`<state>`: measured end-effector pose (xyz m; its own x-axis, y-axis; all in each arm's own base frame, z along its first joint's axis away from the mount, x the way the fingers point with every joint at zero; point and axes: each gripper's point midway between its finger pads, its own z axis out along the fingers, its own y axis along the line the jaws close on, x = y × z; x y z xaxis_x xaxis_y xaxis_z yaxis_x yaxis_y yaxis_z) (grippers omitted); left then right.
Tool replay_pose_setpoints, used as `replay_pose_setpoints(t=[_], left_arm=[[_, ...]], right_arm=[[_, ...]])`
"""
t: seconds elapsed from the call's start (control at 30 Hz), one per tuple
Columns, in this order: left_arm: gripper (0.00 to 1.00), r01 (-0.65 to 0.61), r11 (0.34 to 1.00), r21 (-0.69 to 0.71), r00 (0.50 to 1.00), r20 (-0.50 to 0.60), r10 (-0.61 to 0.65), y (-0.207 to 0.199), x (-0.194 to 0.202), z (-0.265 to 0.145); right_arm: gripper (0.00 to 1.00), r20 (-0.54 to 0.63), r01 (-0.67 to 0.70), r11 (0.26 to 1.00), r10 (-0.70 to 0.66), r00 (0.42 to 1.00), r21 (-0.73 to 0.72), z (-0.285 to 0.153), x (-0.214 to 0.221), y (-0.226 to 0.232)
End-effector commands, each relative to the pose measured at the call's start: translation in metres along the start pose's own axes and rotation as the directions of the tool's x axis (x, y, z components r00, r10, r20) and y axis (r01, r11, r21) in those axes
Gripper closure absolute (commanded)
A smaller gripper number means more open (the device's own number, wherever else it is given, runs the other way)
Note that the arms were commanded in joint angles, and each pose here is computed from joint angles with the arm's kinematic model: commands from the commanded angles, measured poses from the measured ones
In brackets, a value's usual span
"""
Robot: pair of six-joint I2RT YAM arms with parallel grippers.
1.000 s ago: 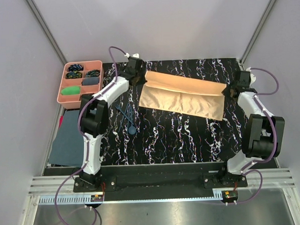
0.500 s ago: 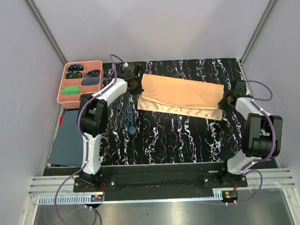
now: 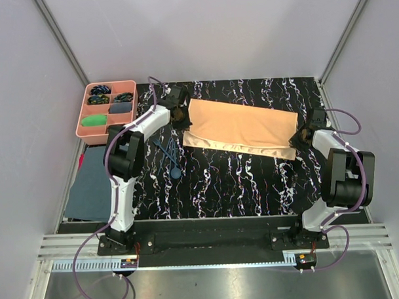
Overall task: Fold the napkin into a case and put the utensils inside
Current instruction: Fold and flatten the napkin at the center of the board.
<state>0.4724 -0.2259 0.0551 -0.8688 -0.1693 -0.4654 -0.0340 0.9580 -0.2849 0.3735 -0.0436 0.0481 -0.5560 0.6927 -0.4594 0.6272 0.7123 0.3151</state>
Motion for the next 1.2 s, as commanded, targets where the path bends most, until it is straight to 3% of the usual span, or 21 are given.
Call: replay_pose_setpoints(t=[0.0,0.4,0.73,1.17], left_arm=[[1.0,0.007,1.0,-0.017,0.999,-0.04,-0.008,0.007,0.01,0.004],[1.0,0.014,1.0,-0.015,1.0,-0.012,-0.014,0.006,0.006,-0.025],[1.0,0.052,0.999,0.008,0.993,-0.106,-0.05,0.009,0.039,-0.026],[1.0,0.015,0.996,0.083,0.993,-0.116,-0.005,-0.019,0.049,-0.044]], right_arm=[[0.99,0.006,0.02,0.999,-0.02,1.0,0.027,0.002,0.0,-0.008],[1.0,0.055,0.028,0.998,-0.031,0.998,0.061,-0.01,-0.013,-0.014],[1.0,-0.021,0.017,0.994,-0.015,1.0,0.107,0.006,0.01,-0.028],[1.0,-0.089,-0.014,0.985,0.029,0.996,0.173,0.021,0.026,-0.046]])
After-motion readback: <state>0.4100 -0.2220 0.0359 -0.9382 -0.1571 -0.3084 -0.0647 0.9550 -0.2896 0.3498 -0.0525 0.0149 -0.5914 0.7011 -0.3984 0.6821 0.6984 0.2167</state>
